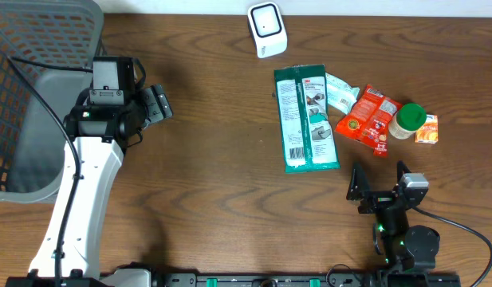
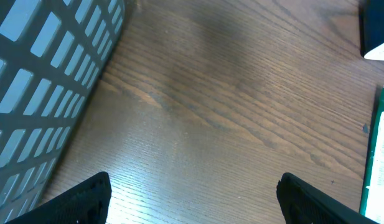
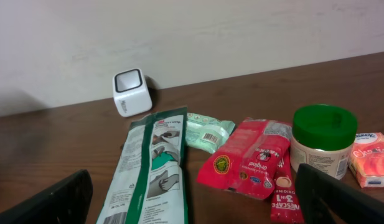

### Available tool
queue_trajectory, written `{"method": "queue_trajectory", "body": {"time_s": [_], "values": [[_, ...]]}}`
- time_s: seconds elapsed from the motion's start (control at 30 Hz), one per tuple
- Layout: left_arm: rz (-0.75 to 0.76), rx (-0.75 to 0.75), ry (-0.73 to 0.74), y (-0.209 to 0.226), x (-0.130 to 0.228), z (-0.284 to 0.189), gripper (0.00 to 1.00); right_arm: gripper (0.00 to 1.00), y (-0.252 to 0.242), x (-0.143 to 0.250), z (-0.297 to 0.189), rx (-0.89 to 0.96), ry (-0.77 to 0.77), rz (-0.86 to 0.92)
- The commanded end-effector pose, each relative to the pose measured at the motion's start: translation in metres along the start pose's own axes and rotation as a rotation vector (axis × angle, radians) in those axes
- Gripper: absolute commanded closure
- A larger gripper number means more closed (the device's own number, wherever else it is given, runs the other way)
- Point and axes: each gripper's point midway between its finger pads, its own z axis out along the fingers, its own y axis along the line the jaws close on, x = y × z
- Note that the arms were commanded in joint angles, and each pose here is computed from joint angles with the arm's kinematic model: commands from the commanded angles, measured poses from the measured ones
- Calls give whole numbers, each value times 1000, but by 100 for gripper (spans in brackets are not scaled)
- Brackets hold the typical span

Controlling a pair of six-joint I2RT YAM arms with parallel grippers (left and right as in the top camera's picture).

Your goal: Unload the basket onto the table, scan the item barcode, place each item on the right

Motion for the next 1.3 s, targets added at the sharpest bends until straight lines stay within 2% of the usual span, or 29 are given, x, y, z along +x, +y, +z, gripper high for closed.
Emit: {"method": "queue_trajectory", "body": {"time_s": [0.0,0.3,0.47,0.67,0.9,1.03,1.27], "values": [[-1,-7,-14,2,-5,-2,14,1,1,1,0,-4,0,10],[-4,24,-90,-1,-14,-30,14,1,1,1,0,-4,0,10],[-11,88,-252,-4,-26,-91,14,1,1,1,0,-4,0,10],[-22,193,-516,0,-25,-192,14,1,1,1,0,-4,0,10],[-19,259,-762,22,10,-285,14,1,1,1,0,-4,0,10],[-26,269,-806,36,42,-307,14,1,1,1,0,-4,0,10],[-31,272,-831,61,102,-312,14,1,1,1,0,-4,0,10]]}}
